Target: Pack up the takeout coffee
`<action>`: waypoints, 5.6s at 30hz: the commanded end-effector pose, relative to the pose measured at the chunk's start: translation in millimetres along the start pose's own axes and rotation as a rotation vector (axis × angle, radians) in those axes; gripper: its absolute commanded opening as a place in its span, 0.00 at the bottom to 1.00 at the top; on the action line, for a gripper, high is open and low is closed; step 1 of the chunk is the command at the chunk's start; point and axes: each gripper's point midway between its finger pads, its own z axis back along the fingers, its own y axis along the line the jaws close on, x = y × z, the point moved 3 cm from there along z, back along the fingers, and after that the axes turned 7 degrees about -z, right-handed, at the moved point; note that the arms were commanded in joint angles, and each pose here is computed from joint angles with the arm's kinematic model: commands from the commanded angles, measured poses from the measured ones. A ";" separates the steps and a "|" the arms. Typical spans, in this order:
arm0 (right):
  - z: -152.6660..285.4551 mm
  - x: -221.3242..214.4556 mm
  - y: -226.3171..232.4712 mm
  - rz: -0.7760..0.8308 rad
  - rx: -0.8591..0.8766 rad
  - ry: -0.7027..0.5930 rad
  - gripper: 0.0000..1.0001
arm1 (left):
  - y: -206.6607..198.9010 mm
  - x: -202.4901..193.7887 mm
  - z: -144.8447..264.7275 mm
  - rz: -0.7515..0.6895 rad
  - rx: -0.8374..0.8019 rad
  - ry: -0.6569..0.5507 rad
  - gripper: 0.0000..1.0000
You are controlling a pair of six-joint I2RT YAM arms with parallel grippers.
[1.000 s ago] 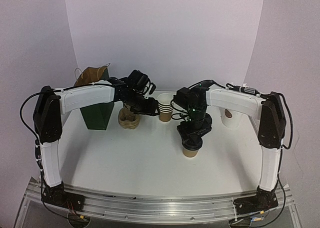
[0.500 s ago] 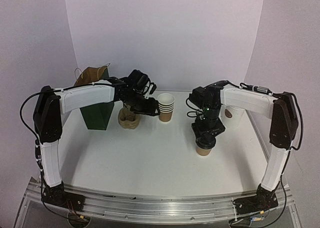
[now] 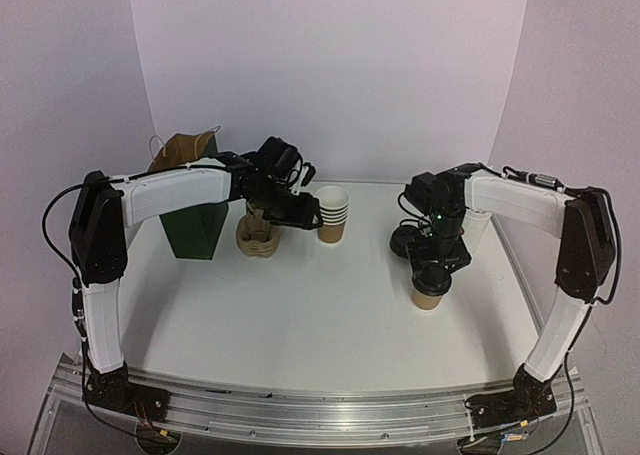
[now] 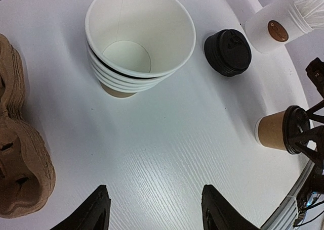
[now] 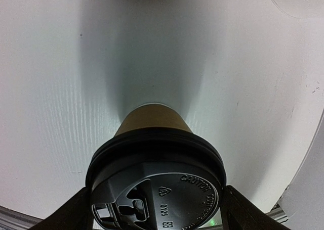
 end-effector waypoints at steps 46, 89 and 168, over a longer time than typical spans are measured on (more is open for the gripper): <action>-7.3 -32.1 -86.3 -0.400 0.025 -0.016 0.93 | -10.9 16.2 6.8 -0.034 -0.043 -0.036 0.61; 114.8 88.0 79.4 -0.102 0.465 -0.241 0.98 | 84.4 129.7 272.4 0.106 0.592 -0.570 0.84; 174.7 96.5 155.9 0.330 0.319 -0.628 0.98 | 147.1 18.9 1.2 1.551 0.508 -0.168 0.65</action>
